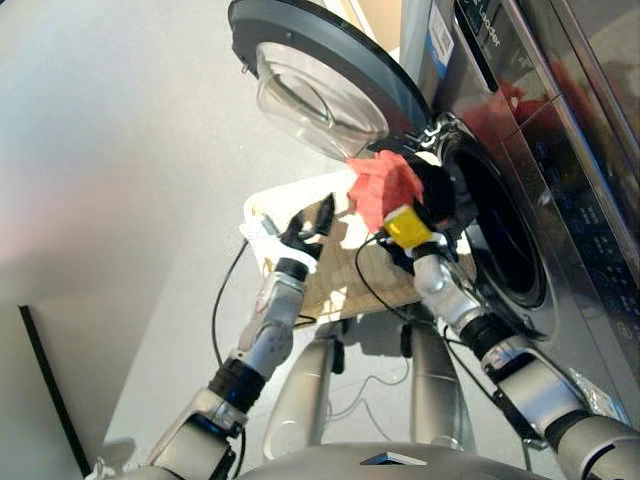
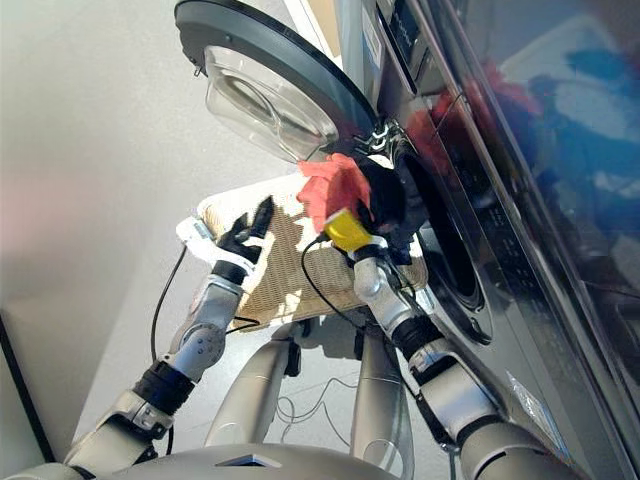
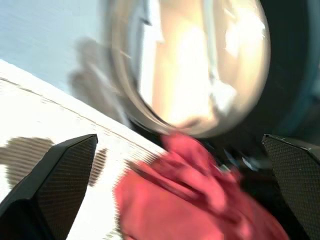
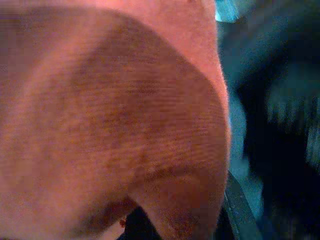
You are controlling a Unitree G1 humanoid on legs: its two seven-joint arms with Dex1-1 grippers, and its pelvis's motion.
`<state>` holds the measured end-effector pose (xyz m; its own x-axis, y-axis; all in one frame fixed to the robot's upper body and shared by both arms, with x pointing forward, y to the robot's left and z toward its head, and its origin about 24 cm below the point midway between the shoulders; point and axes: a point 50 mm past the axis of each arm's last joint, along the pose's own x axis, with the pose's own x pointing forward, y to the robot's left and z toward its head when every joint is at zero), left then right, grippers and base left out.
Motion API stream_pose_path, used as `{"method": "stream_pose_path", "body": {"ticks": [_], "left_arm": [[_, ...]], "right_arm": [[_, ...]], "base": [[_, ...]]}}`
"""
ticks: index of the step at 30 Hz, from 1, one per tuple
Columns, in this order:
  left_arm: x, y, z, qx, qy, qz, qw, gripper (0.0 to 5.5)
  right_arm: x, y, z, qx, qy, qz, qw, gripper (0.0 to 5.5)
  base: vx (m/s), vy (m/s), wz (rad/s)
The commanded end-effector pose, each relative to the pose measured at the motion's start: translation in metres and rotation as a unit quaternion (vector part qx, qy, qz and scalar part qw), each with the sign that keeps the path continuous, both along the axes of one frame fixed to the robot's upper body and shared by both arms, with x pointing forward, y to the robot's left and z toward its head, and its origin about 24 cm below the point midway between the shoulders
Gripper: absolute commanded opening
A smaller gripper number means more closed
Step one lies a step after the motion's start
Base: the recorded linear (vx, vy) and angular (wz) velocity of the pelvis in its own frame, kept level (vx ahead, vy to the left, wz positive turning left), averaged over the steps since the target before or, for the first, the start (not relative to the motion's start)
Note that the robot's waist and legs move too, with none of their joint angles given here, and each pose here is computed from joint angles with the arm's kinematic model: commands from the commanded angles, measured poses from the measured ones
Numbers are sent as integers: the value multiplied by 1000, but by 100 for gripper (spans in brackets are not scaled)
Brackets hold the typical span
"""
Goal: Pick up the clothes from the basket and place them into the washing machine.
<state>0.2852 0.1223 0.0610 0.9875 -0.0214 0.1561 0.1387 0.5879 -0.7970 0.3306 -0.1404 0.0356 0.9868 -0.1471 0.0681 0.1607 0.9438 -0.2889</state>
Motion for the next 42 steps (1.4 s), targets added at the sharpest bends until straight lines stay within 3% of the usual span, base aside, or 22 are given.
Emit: {"method": "stream_pose_path", "body": {"ticks": [1, 5, 10, 15, 16, 17, 25, 29, 31, 36, 37, 38, 39, 42], "left_arm": [[1, 21, 10, 18, -29, 67, 997, 550], [2, 33, -5, 84, 1, 96, 992, 550], [6, 39, -10, 123, 17, 114, 986, 550], [8, 41, -7, 133, 15, 108, 985, 550], [8, 41, -7, 132, 14, 108, 985, 550], [7, 43, -7, 142, 16, 103, 984, 550], [6, 46, -13, 167, 31, 93, 981, 550], [6, 53, -15, 176, 37, 111, 977, 550], [6, 56, -17, 182, 40, 116, 976, 550], [8, 58, -17, 174, 45, 130, 975, 550], [9, 58, -17, 173, 45, 129, 975, 550], [10, 57, -16, 173, 43, 127, 976, 550], [11, 55, -16, 174, 40, 122, 976, 550], [12, 55, -18, 177, 43, 119, 976, 550]], "right_arm": [[9, 7, 34, 146, -85, -17, 985, 0], [17, -19, 52, 228, -125, -77, 963, 0], [32, -51, 105, 283, -226, -153, 920, 0], [41, -96, 177, 372, -331, -248, 831, 0], [41, -96, 178, 372, -332, -247, 831, 0], [41, -113, 205, 399, -360, -273, 798, 0], [-1, -170, 300, 377, -516, -292, 712, 0], [-36, -198, 315, 329, -581, -354, 655, 0], [-40, -206, 312, 310, -579, -378, 652, 0], [-24, -198, 284, 308, -537, -375, 690, 0], [-16, -195, 274, 308, -515, -375, 706, 101], [-11, -191, 270, 309, -505, -361, 720, 252], [-2, -185, 260, 307, -478, -356, 742, 550], [24, -175, 231, 293, -385, -312, 818, 550]], "base": [[0, 0, 0], [0, 0, 0], [-23, -8, 24], [-24, -11, 17], [0, 0, 0], [0, 0, 0], [0, 0, 0], [9, 7, -46], [0, 0, 0], [0, 0, 0], [0, 0, 0], [0, 0, 0], [0, 0, 0], [0, 0, 0]]}}
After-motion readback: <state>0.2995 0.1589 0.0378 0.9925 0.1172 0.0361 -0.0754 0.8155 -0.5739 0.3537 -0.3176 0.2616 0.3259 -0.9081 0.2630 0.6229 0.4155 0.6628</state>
